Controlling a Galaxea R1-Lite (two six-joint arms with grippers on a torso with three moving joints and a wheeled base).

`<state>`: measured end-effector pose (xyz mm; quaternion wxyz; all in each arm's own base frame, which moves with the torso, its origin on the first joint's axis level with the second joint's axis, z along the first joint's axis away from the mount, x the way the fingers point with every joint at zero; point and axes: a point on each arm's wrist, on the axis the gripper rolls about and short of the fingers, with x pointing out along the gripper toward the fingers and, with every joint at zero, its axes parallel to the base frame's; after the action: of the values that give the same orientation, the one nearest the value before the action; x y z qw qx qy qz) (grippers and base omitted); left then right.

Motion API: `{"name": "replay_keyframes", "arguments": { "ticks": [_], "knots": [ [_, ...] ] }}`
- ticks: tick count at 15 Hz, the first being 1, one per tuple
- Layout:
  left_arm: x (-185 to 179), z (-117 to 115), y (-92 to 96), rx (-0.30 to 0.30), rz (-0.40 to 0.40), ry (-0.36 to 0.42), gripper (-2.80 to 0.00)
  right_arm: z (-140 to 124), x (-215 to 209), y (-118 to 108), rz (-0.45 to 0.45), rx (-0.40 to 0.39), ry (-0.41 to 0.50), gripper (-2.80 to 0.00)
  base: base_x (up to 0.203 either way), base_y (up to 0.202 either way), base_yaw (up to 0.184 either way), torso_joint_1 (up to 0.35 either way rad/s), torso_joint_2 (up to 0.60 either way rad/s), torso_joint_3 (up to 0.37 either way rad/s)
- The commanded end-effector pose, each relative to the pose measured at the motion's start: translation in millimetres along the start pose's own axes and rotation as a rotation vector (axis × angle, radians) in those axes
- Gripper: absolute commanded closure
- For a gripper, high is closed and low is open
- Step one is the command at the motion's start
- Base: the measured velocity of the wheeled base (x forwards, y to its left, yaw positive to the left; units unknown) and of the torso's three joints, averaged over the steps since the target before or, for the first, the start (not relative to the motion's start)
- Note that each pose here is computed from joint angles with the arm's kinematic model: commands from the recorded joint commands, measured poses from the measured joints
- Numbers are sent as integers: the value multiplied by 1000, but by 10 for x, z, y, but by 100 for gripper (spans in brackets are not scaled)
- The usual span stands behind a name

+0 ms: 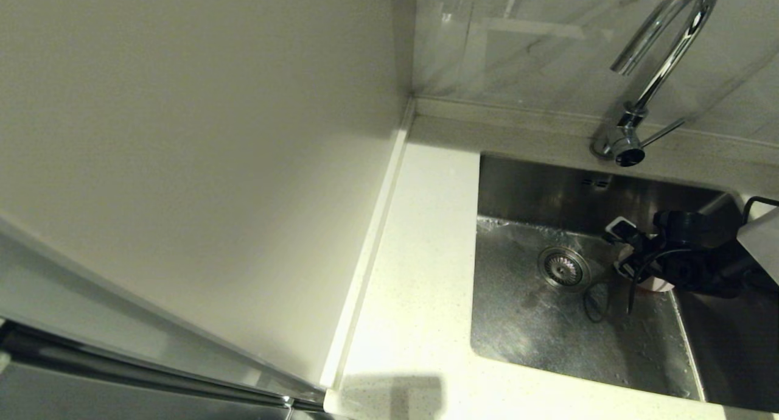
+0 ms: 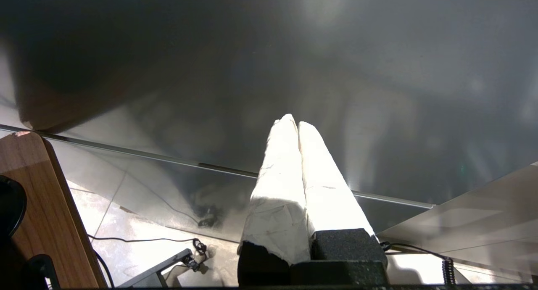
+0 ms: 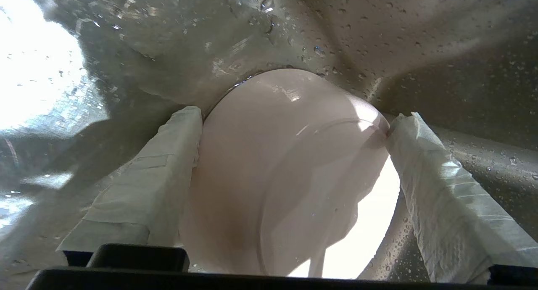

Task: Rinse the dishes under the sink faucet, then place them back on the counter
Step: Put a bowl back to the table from the sink

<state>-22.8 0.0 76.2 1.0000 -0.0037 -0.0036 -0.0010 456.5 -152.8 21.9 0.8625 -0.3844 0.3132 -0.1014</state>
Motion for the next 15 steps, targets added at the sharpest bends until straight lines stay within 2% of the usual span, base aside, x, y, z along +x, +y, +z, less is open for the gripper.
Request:
{"name": "replay_keyframes", "arguments": {
  "ticks": [1, 6, 14, 15],
  "knots": [
    [2, -8, 0, 0, 0, 3, 0, 23, 18, -25, -15, -1, -9, -280, 0, 0, 0, 0, 0, 0],
    [2, -8, 0, 0, 0, 3, 0, 203, 124, -217, -97, 26, -75, -280, 0, 0, 0, 0, 0, 0],
    [2, -8, 0, 0, 0, 3, 0, 262, 58, -304, -116, 41, -92, -280, 0, 0, 0, 0, 0, 0],
    [2, -8, 0, 0, 1, 3, 0, 273, 36, -323, -118, 42, -95, -74, 0, 0, 0, 0, 0, 0]
  ]
}}
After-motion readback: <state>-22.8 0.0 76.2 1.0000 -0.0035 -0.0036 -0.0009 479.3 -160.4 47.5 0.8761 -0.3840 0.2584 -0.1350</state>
